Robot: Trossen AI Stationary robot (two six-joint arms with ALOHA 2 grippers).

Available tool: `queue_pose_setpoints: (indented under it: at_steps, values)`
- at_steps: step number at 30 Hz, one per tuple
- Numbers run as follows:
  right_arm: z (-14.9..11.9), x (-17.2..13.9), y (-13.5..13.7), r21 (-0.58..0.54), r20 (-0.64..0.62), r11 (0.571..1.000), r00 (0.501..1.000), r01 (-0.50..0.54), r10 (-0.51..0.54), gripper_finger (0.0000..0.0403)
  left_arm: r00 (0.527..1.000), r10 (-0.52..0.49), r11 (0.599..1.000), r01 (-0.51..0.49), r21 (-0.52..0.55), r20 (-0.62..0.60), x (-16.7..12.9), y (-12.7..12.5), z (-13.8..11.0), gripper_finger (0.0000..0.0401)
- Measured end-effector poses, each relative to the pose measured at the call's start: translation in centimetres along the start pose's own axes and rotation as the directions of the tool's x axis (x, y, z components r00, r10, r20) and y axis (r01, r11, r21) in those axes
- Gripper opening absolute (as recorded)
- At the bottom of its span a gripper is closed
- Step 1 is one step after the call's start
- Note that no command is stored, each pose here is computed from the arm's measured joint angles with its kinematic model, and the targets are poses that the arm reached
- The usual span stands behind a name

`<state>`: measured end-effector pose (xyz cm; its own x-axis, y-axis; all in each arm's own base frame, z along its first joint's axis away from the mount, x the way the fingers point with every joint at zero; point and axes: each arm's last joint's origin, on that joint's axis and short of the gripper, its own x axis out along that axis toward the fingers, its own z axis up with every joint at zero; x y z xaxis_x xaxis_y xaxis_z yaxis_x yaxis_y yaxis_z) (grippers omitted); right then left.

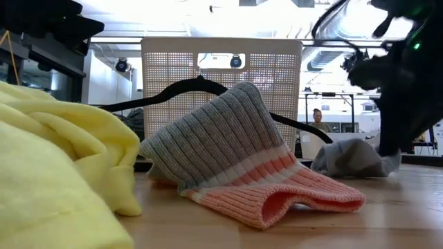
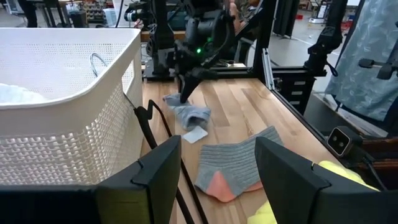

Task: Pick & Place Cloths
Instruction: Put the striped gray sock into the small white bin

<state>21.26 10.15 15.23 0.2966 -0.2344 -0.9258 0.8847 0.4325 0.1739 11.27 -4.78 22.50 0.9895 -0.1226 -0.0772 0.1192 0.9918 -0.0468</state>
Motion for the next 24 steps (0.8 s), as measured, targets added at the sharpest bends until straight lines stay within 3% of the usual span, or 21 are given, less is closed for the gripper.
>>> queue_pose_setpoints:
  at_steps: [6, 13, 19, 24]
  values:
    - [0.1, -3.2, -0.3, 0.004, 0.110, 0.989, 0.983, -0.151, 0.150, 0.0006, 1.000, -0.001, 1.000, 0.001, -0.008, 0.000, 0.0, 0.0, 0.0, 0.0200]
    - [0.9, -6.9, -1.3, -0.060, 0.284, 0.952, 0.909, -0.301, 0.306, 0.0005, 1.000, -0.002, 1.000, 0.002, -0.012, 0.000, 0.0, 0.0, 0.0, 0.0200]
    - [2.0, -9.1, -2.3, -0.125, 0.389, 0.929, 0.844, -0.348, 0.369, 0.0005, 1.000, -0.002, 1.000, 0.002, -0.029, 0.000, 0.0, 0.0, 0.0, 0.0200]
    - [3.4, -10.2, -3.5, -0.149, 0.500, 0.933, 0.789, -0.327, 0.356, 0.0005, 1.000, -0.002, 0.999, 0.002, -0.034, 0.000, 0.0, 0.0, 0.0, 0.0200]
